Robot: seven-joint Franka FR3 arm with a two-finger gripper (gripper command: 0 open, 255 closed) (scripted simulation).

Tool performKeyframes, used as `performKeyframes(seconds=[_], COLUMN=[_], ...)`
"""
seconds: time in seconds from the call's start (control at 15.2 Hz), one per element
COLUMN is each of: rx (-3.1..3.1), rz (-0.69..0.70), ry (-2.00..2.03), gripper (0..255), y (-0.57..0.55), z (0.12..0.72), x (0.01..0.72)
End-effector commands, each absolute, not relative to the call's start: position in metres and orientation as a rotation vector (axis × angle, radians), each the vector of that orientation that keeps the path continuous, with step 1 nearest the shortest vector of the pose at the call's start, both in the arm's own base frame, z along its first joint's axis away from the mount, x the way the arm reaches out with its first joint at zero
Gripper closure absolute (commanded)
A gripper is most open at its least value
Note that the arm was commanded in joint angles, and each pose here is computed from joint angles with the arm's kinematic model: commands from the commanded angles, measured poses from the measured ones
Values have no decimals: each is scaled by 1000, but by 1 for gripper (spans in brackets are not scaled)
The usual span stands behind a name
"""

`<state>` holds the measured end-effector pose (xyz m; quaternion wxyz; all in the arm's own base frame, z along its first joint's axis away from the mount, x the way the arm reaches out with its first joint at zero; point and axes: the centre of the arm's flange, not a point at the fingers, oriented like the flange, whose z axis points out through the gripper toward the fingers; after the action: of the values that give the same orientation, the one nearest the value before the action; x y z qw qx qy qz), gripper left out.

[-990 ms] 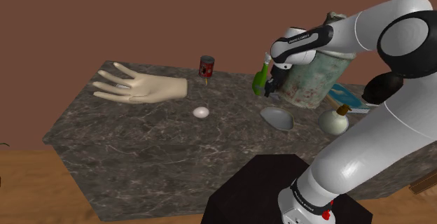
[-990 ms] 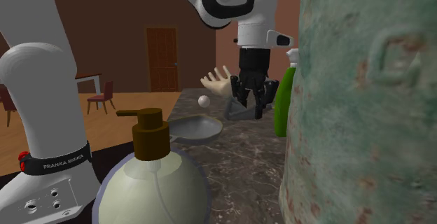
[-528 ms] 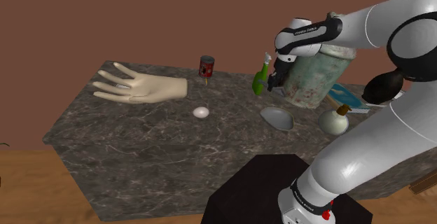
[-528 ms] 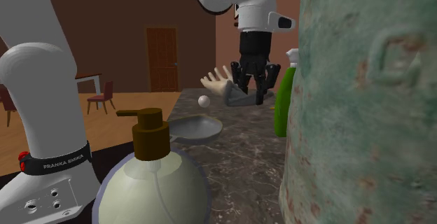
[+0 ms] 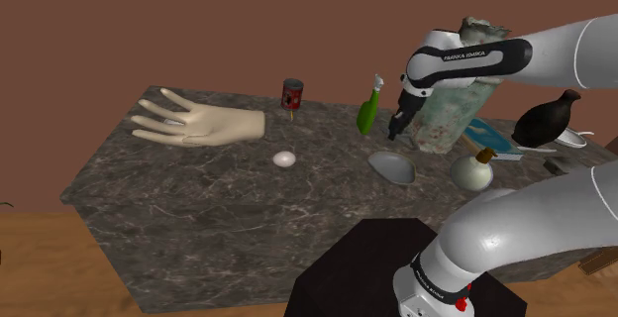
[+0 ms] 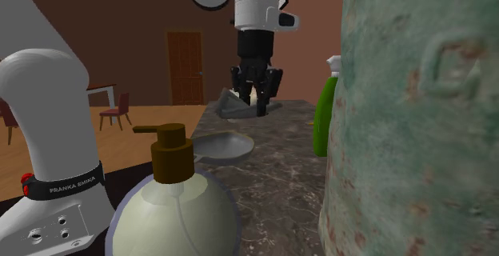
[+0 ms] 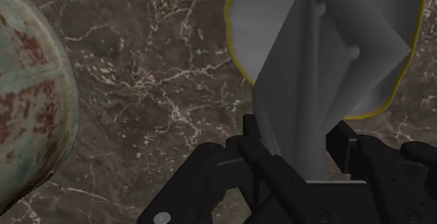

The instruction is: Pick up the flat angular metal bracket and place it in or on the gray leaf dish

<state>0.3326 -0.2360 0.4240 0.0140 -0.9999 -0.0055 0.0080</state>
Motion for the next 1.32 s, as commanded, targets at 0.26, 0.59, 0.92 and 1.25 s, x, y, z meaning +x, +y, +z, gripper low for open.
performKeyframes(seconds=[0.26, 0.59, 0.92, 1.25], rx=[-3114, -3122, -3127, -3127], rz=[25, -65, -130, -130], ry=[-18, 7, 24, 24], gripper=[255, 0, 0, 0], y=[-197, -213, -222, -221], z=[422, 404, 376, 352], x=[264, 274, 280, 282])
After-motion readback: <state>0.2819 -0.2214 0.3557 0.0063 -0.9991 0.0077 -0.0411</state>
